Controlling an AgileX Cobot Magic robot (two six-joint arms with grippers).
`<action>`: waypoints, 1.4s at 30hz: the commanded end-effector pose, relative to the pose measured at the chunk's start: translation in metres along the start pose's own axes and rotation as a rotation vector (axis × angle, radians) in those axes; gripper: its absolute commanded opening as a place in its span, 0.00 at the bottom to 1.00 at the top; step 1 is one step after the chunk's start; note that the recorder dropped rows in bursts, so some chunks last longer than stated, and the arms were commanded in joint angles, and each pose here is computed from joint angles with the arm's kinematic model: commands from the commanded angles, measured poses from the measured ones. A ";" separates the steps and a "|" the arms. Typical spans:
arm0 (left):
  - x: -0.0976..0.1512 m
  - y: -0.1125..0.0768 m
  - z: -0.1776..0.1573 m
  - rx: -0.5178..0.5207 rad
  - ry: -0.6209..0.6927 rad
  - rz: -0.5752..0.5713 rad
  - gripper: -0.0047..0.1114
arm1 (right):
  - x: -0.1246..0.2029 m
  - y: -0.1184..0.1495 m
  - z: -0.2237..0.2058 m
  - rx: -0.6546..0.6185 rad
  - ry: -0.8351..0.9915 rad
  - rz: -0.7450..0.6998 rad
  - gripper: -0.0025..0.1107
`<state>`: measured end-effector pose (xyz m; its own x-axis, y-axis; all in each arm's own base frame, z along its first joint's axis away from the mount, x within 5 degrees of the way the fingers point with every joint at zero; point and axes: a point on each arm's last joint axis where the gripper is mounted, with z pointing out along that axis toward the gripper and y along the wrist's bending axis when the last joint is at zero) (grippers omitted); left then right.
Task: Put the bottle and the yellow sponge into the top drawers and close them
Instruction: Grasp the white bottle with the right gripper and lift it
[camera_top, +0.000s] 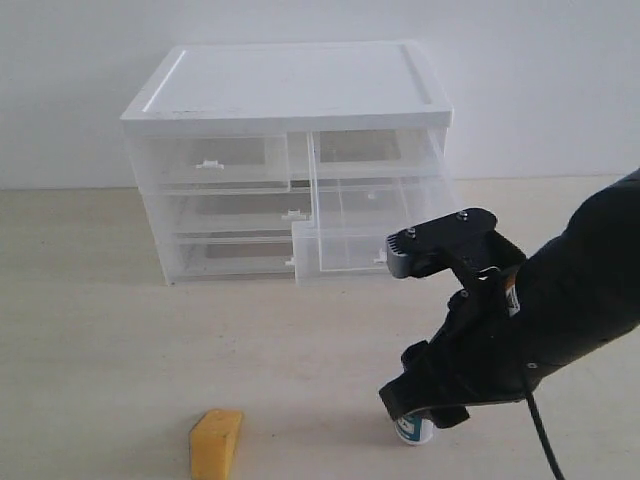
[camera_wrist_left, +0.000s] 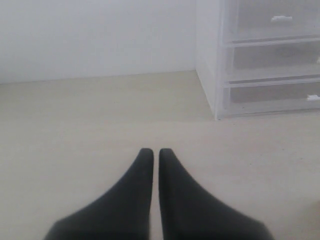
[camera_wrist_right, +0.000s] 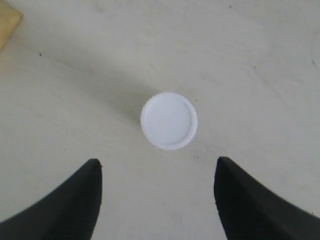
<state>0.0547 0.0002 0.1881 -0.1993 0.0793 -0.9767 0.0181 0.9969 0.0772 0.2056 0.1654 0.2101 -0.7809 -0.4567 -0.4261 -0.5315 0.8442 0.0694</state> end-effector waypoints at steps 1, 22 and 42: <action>0.001 0.000 0.000 -0.004 -0.005 0.008 0.08 | -0.010 0.002 0.006 0.028 -0.013 0.008 0.53; 0.001 0.000 0.000 -0.004 -0.005 0.008 0.08 | -0.019 0.002 0.044 0.044 0.058 -0.014 0.02; 0.000 0.000 0.000 -0.004 -0.009 0.008 0.08 | -0.048 -0.039 -0.085 -0.577 -0.419 0.131 0.02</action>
<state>0.0548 0.0002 0.1884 -0.1956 0.0792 -0.9775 0.0180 0.9969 0.0772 0.2257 0.1374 0.2969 -0.7242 -0.2166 -0.6547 -0.6202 0.6196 0.4810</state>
